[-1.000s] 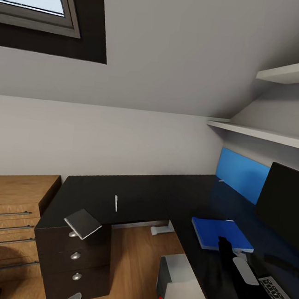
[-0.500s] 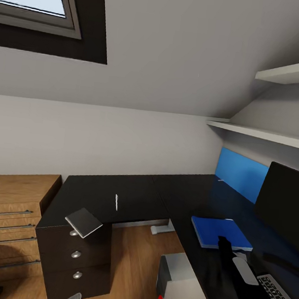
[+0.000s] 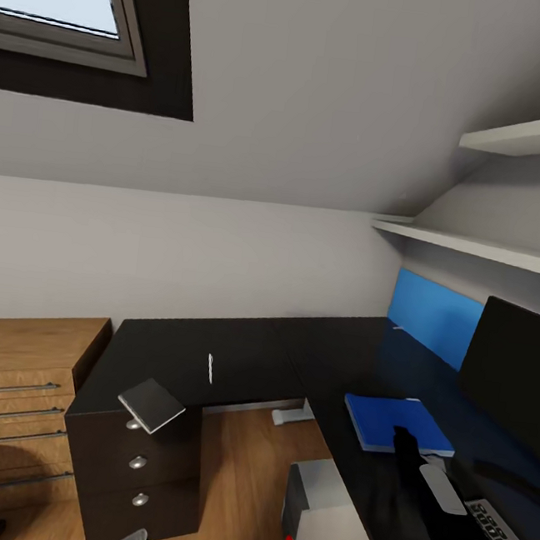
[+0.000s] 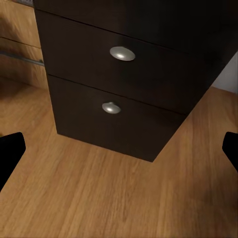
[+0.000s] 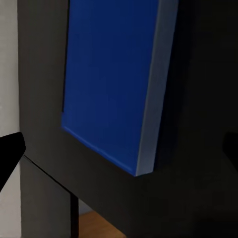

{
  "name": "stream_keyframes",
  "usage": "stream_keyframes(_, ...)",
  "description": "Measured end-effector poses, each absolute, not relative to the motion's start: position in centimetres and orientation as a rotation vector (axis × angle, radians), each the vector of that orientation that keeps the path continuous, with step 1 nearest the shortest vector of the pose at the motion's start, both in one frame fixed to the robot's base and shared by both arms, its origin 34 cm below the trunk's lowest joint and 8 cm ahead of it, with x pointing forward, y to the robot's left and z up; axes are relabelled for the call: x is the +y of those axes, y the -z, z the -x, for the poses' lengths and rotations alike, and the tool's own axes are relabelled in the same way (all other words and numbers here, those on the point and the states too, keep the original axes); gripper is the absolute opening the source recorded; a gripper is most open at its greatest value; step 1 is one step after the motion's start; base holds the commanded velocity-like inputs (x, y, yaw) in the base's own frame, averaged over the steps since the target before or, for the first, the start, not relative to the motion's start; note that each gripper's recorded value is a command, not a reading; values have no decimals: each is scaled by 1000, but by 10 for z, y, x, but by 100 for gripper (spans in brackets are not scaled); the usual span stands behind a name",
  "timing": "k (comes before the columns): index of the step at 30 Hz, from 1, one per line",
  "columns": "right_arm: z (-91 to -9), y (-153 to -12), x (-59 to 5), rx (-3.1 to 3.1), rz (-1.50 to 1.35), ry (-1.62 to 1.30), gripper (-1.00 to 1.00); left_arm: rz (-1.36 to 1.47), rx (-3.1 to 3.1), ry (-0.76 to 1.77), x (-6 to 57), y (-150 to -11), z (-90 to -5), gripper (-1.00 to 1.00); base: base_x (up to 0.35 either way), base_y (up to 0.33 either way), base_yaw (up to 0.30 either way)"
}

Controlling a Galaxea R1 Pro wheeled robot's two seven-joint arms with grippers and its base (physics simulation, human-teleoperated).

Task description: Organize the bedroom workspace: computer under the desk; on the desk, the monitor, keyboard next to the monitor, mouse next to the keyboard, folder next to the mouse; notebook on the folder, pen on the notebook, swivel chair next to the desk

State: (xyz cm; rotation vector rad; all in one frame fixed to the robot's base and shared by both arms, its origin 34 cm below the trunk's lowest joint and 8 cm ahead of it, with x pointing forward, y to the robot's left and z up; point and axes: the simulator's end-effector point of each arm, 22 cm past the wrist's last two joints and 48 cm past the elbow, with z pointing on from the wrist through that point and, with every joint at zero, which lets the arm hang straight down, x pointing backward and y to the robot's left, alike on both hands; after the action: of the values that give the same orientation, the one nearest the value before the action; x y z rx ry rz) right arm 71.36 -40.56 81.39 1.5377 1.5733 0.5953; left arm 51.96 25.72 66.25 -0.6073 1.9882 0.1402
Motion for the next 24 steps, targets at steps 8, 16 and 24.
stream_keyframes(8,-713,-826,-405,1574,-1537,-595,100,607,1989,-140,257,-674,-519,100,0,0,0)
stream_keyframes(16,-713,-838,-404,1573,-1535,-598,100,607,1990,-141,257,-685,-518,100,0,0,0)
stream_keyframes(24,-713,-850,-403,1572,-1532,-601,100,607,1994,-143,258,-695,-516,100,0,0,0)
